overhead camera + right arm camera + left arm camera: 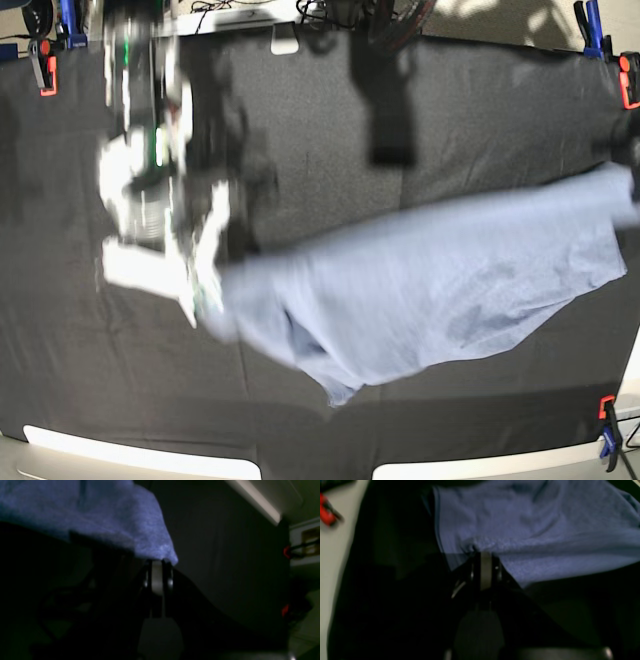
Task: Layout the t-shirt on the table in an organized manner, then fold the t-shirt properly
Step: 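Lift and fling the shirt with both grippers to spread it flat, then lower the shirt onto the table and pull its edge with the right gripper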
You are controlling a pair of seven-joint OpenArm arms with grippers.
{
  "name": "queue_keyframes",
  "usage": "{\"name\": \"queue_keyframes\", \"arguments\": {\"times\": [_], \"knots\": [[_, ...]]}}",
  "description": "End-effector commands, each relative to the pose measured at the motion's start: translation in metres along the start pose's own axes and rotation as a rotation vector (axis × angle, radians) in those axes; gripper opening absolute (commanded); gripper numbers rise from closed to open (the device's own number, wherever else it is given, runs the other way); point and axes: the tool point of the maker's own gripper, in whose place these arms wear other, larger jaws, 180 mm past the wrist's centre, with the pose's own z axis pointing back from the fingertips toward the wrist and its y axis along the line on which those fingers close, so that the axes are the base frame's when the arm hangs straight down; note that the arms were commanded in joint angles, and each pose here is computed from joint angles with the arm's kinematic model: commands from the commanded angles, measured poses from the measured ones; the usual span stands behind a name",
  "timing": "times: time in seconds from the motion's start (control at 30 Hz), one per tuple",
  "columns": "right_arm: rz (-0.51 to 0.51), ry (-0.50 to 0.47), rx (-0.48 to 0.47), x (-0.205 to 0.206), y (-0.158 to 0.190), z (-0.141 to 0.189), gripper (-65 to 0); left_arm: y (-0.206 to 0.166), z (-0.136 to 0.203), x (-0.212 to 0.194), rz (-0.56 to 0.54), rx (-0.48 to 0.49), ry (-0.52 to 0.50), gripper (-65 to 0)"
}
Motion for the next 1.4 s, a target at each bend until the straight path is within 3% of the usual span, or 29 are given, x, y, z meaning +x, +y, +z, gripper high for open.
{"name": "queue_keyframes", "arguments": {"times": [0.0, 0.27, 0.53, 0.8, 0.83, 0.9, 0.97, 1.03, 1.17, 1.3, 1.37], "knots": [[-0.005, -0.036, -0.019, 0.004, -0.004, 0.01, -65.0, 0.003, 0.009, 0.014, -0.022, 0.003, -0.038, -65.0], [-0.01, 0.09, 0.041, -0.06, 0.026, 0.057, -65.0, 0.013, 0.039, -0.045, 0.013, 0.047, 0.134, -65.0], [0.032, 0.231, 0.086, -0.109, 0.048, 0.078, -65.0, 0.011, 0.061, -0.087, 0.052, 0.063, 0.258, -65.0], [0.035, 0.282, 0.123, -0.126, 0.059, 0.087, -65.0, 0.012, 0.064, -0.092, 0.051, 0.068, 0.277, -65.0], [0.023, 0.276, 0.139, -0.124, 0.062, 0.087, -65.0, 0.012, 0.064, -0.092, 0.051, 0.069, 0.278, -65.0], [-0.015, 0.256, 0.186, -0.12, 0.071, 0.088, -63.0, 0.012, 0.064, -0.092, 0.049, 0.069, 0.28, -55.7], [-0.025, 0.235, 0.25, -0.116, 0.083, 0.089, -53.3, 0.013, 0.064, -0.092, 0.046, 0.07, 0.284, -44.1], [-0.037, 0.214, 0.322, -0.112, 0.095, 0.092, -45.6, 0.013, 0.065, -0.093, 0.043, 0.069, 0.299, -37.8], [-0.086, 0.132, 0.406, -0.09, 0.107, 0.1, -43.8, 0.017, 0.065, -0.087, 0.019, 0.07, 0.305, -37.3], [-0.117, -0.048, 0.355, -0.05, 0.088, 0.092, -43.5, 0.021, 0.062, -0.072, -0.019, 0.068, 0.292, -37.3], [-0.143, -0.131, 0.334, -0.031, 0.077, 0.084, -37.2, 0.021, 0.057, -0.065, -0.026, 0.065, 0.274, -37.3]]}}
